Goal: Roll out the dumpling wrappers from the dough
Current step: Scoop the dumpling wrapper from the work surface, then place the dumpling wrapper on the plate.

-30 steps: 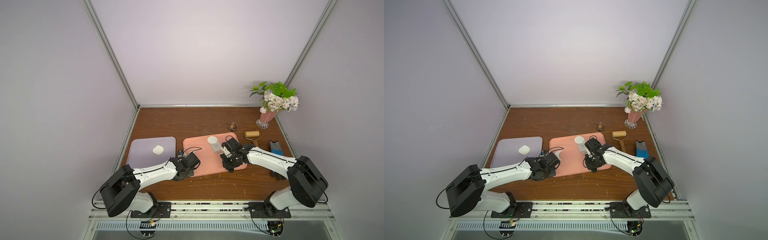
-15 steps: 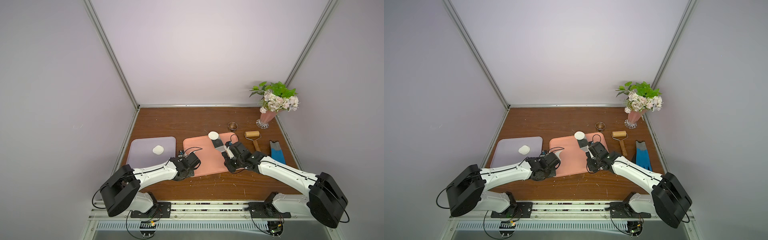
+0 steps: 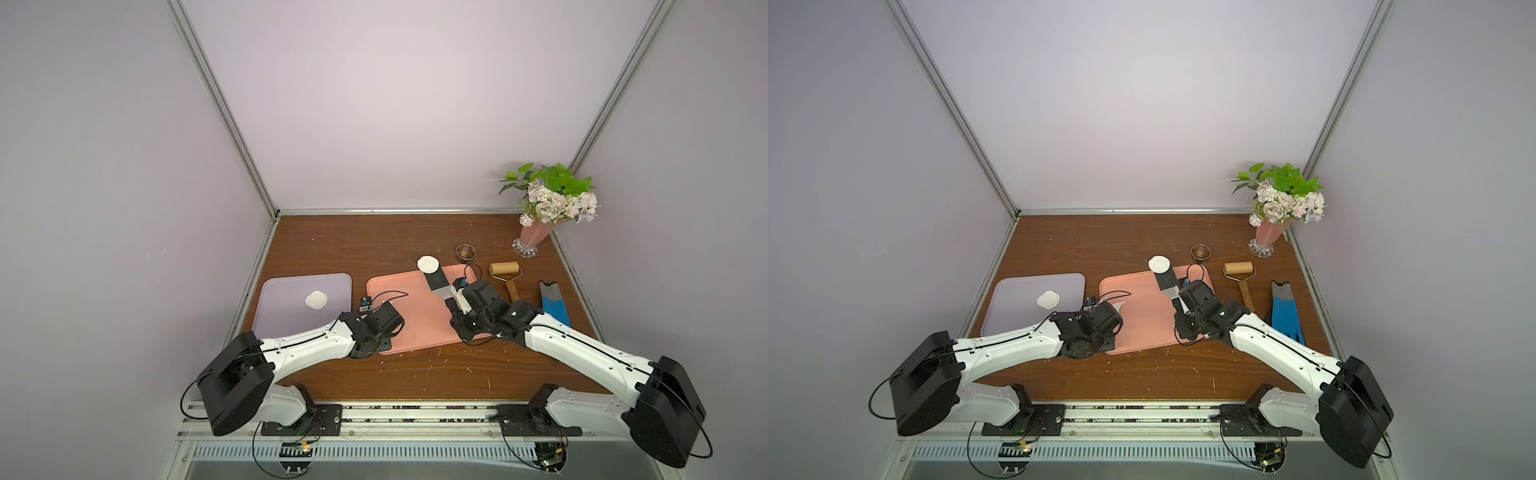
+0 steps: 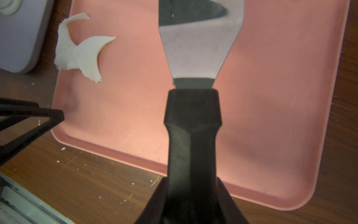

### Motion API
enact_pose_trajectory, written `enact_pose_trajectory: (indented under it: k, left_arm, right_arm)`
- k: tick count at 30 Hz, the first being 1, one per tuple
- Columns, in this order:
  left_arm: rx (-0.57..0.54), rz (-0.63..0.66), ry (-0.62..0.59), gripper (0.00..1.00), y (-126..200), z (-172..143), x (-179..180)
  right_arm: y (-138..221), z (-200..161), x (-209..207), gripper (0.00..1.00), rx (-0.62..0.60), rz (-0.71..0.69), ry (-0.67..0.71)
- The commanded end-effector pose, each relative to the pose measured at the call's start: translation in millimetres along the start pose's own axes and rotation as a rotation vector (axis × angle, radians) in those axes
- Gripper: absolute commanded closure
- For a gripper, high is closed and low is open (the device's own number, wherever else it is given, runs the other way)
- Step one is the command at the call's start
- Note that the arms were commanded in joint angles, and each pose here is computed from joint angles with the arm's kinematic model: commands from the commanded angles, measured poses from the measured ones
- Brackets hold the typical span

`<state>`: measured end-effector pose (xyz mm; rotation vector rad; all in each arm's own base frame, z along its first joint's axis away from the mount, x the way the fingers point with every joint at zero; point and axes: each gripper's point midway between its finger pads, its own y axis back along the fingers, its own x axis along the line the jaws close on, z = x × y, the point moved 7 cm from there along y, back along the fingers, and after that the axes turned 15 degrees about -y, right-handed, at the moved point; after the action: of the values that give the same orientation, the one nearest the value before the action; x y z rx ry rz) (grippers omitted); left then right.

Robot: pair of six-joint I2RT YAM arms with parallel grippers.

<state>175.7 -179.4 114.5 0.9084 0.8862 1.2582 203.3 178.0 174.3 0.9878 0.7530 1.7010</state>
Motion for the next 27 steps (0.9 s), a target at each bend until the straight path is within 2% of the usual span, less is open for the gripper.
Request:
enact_pose_trajectory:
  k: [1, 8, 13, 18, 19, 22, 27]
  left_arm:
    - [-0.059, 0.068, 0.048, 0.34, 24.6, 9.7, 15.5]
    - [-0.151, 0.189, 0.206, 0.26, 66.4, 44.7, 90.2]
    - [-0.193, 0.272, 0.311, 0.24, 91.9, 68.3, 137.6]
    - [-0.234, 0.352, 0.439, 0.23, 115.4, 79.4, 185.4]
    - [-0.246, 0.366, 0.464, 0.20, 120.5, 80.6, 193.5]
    - [-0.264, 0.399, 0.501, 0.17, 129.2, 83.6, 209.1]
    - [-0.282, 0.427, 0.511, 0.15, 135.7, 86.3, 215.1]
  right_arm:
    - [17.1, 24.6, 16.3, 1.00, -0.077, 0.031, 0.045]
    - [16.9, 41.8, 45.6, 1.00, -0.047, 0.078, 0.146]
    - [11.7, 45.3, 71.5, 1.00, -0.016, 0.108, 0.249]
    - [4.3, 46.9, 103.8, 1.00, 0.023, 0.139, 0.359]
    - [2.8, 47.5, 111.3, 1.00, 0.029, 0.147, 0.381]
    - [-3.8, 48.8, 134.0, 1.00, 0.039, 0.139, 0.456]
    - [-16.6, 45.2, 173.0, 1.00, 0.063, 0.119, 0.574]
